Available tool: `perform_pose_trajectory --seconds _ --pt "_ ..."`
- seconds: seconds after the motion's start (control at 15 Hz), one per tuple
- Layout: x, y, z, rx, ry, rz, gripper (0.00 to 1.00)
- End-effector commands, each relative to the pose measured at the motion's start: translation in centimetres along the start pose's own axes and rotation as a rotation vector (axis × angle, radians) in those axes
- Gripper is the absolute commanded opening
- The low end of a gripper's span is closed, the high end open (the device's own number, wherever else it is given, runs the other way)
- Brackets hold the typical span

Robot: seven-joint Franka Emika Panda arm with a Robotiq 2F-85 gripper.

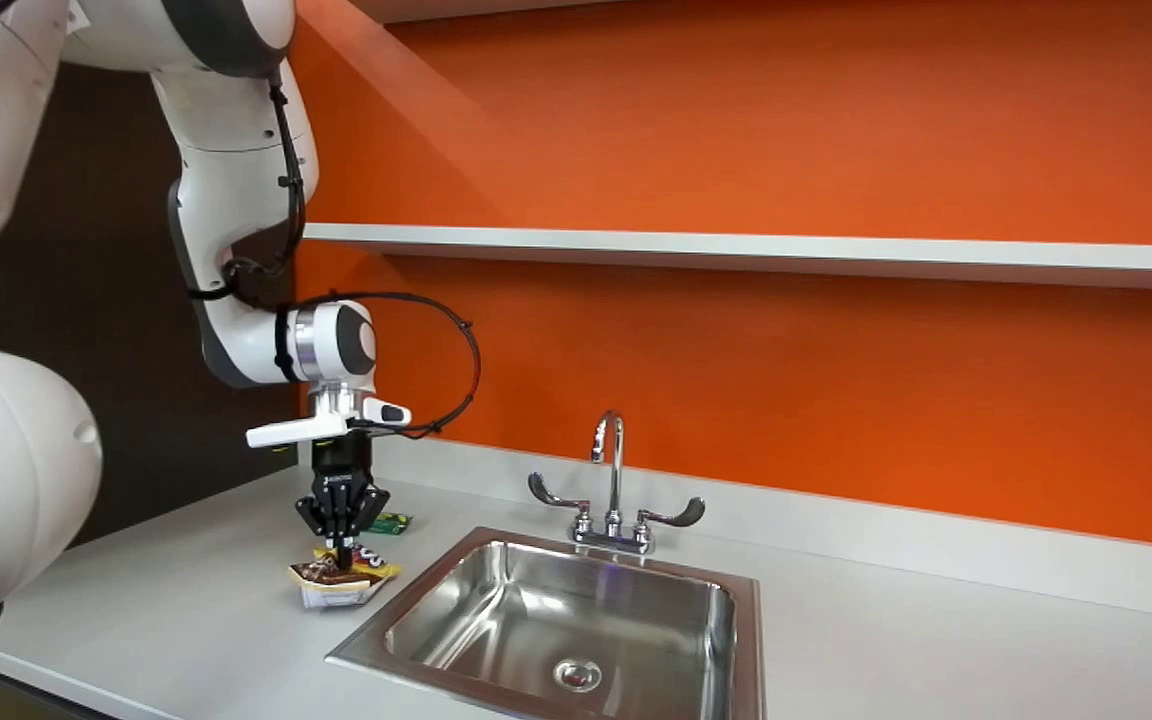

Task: Take the fritos out of the sink and place them on the counter top to the left of the sink

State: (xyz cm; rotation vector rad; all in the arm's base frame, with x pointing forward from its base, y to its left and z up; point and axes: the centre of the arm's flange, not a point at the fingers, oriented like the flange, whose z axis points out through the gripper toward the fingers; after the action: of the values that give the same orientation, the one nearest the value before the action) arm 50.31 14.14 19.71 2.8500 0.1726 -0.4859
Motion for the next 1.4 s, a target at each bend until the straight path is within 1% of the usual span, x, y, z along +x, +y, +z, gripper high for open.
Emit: perform_pose_trajectory --seconds 0.0,0.07,0.13,0.33,0.6,0.67,0.93,1.33 --pt "0.4 0.0 -0.3 -0.027 -0.009 -0.006 0.29" --pt "0.3 0.0 -0.3 -0.027 -0.008 -0.004 0.34" --pt "0.2 0.1 -0.5 -0.025 -0.004 -0.002 0.43" --pt "0.0 0.4 -1.4 -0.022 0.011 0.007 0.65" --pt "-0.9 1.2 -3.3 -0.004 0.054 0.009 0.97" --pt "-1.2 1.4 -3.8 0.006 0.065 0.011 1.00" --pt "-2.8 2.4 -6.3 0.029 0.134 0.029 1.00" --pt "-6.6 3.6 -9.2 0.071 0.259 0.076 1.00"
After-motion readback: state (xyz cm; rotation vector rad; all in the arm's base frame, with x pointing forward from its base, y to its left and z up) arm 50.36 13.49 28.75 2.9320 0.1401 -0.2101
